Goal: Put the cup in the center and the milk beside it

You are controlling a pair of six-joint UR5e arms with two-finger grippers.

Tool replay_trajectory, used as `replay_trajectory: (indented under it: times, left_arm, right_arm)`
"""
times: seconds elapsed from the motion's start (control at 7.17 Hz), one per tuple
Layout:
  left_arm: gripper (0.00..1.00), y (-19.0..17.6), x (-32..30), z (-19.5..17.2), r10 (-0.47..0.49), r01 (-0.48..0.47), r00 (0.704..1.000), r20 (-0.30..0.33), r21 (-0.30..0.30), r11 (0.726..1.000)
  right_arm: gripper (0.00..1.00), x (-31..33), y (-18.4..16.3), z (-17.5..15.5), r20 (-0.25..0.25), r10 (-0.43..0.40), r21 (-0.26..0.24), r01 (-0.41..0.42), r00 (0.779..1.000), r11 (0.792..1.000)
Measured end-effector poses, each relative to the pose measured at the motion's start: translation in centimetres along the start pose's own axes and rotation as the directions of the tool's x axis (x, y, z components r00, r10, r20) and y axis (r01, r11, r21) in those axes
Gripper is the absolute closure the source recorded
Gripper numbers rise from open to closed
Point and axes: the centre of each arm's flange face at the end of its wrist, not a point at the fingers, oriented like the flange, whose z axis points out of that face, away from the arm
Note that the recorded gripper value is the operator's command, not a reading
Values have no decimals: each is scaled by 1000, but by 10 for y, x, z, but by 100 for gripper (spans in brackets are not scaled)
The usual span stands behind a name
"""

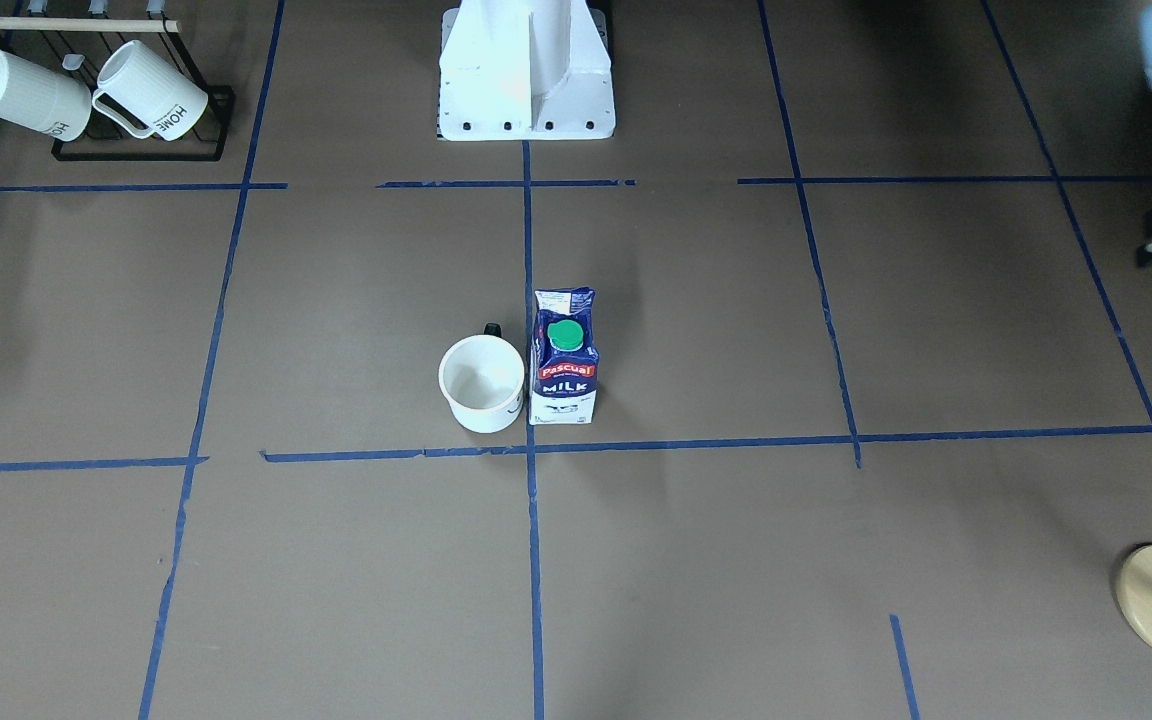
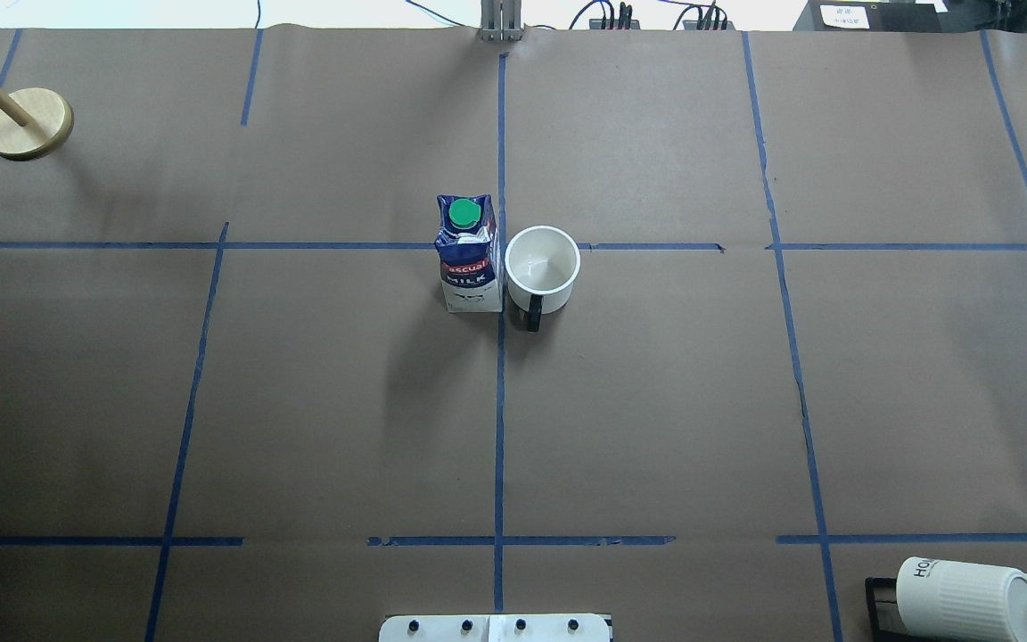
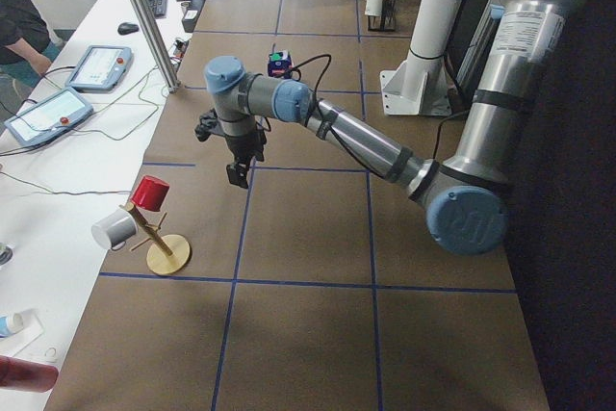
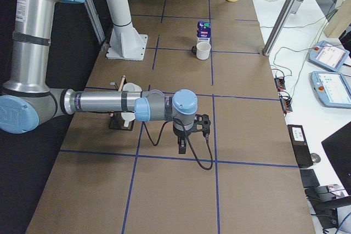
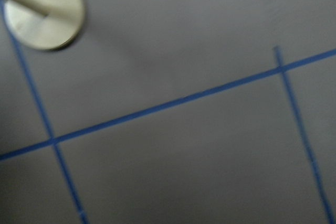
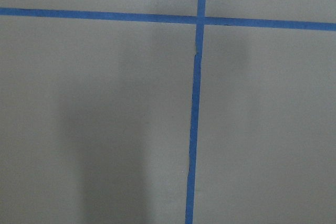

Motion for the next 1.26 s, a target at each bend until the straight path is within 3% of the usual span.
replay_trajectory:
  times: [0.28,0.7,1.26]
  left_arm:
    - [0,53,-47,31,-44,44,999,-14,-7,999]
    - [0,115,-82,56,-61,63,997,-56,45,997]
    - [0,130,-92,66,-60,62,998,-37,52,997]
  right_arm:
    - [0,1,1,1,0,13,0,-13,1000,1000]
    - [0,1,4,2,1,11,-3,-11,1000,1000]
    - [0,2,4,3,2,9,-4,-9,1000,1000]
